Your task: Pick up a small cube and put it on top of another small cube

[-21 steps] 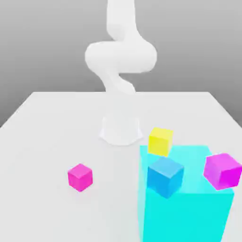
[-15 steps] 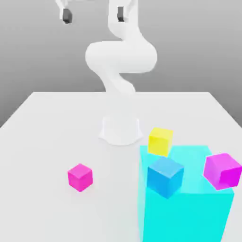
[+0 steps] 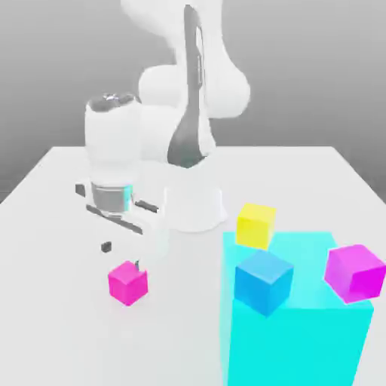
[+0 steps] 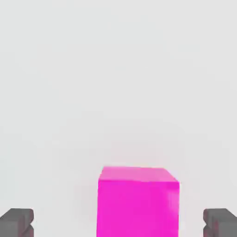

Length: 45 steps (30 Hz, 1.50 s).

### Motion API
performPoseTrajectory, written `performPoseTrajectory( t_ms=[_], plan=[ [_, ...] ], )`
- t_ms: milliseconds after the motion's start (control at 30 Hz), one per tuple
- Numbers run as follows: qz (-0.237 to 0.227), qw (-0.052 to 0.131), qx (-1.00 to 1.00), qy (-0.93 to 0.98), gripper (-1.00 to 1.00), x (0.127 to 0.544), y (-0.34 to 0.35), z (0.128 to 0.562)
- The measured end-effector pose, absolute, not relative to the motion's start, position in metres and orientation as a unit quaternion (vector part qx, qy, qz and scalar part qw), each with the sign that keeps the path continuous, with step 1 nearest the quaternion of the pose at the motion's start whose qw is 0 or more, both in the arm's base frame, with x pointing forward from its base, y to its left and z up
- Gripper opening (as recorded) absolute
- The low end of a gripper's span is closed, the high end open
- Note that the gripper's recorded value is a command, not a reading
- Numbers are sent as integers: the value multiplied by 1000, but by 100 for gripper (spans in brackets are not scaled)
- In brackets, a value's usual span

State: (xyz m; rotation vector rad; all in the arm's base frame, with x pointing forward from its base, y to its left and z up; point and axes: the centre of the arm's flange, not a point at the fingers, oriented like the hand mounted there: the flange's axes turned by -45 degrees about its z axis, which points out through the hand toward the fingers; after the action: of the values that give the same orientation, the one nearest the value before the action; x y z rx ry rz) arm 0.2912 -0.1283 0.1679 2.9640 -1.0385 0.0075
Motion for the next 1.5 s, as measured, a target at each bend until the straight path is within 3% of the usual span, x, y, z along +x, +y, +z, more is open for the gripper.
performPoseTrajectory(
  t_ms=[100, 133, 367, 667, 1167, 1500],
  plan=[
    [0, 1, 943, -333, 0, 288, -129, 143],
    [0, 1, 943, -333, -100, 287, -128, 136],
    [0, 0, 943, -334, -100, 287, -128, 135],
    [0, 0, 942, -334, -100, 291, -128, 196],
    [2, 2, 930, -366, -100, 467, -38, 329],
    [0, -2, 923, -385, -100, 523, 80, 444]
  ],
)
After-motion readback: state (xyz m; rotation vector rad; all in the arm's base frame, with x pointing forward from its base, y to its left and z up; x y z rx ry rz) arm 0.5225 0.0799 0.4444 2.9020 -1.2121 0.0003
